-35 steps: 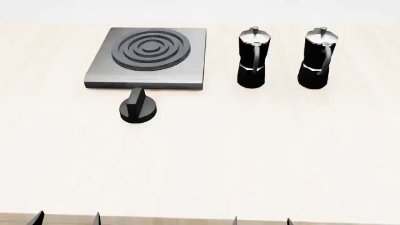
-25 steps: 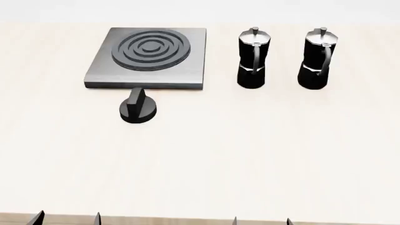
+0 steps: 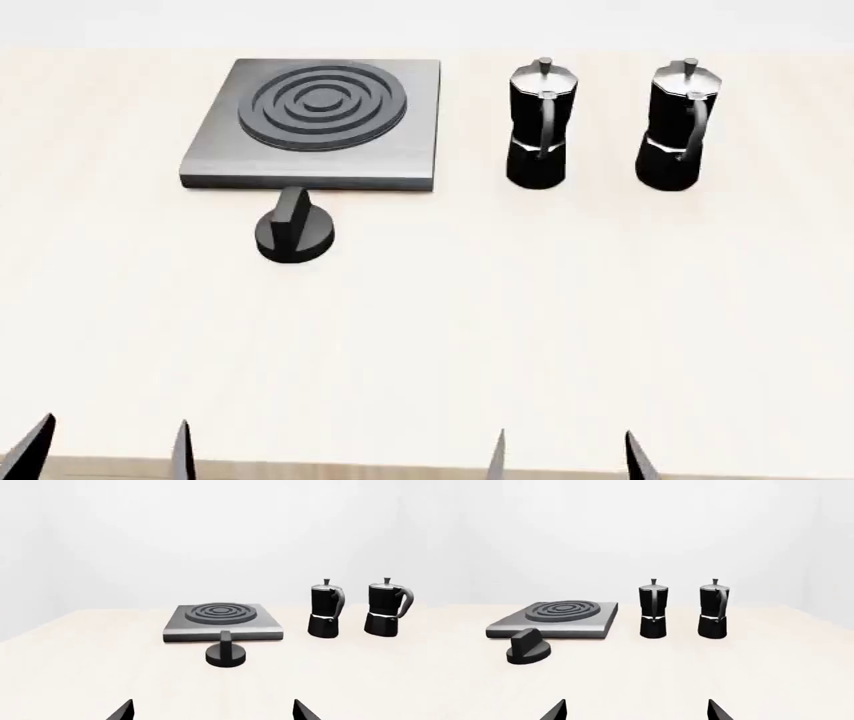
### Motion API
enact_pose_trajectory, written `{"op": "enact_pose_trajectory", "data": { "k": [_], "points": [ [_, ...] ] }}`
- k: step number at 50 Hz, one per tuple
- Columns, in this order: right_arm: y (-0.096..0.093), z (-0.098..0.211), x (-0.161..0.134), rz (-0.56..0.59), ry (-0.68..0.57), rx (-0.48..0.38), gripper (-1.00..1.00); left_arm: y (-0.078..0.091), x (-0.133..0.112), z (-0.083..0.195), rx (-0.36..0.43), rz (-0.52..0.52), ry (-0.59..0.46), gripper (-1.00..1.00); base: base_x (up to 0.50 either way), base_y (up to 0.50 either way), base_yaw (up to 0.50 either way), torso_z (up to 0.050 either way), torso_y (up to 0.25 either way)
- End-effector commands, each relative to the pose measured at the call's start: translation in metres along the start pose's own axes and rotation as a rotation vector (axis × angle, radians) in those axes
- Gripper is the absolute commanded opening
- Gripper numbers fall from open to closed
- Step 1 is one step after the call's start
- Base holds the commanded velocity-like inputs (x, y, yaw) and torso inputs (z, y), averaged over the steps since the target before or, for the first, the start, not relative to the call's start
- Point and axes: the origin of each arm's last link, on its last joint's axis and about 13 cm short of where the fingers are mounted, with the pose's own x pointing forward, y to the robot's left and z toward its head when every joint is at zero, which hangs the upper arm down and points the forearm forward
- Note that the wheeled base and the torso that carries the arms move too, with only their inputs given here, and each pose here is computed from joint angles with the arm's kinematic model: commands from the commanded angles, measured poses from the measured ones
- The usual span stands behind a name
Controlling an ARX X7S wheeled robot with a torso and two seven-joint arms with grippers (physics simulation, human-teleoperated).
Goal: Put both moka pots on the stove.
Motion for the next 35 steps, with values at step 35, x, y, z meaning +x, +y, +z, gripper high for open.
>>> {"op": "enact_pose_trajectory", "data": {
  "k": [35],
  "points": [
    [0.003,0.076,-0.032,0.038,-0.229,0.061,1.00,-0.003,-0.030,0.072,0.009,-0.021,-0.232,1.00,0.02,0.00,0.00,0.000,0.000]
  ]
}}
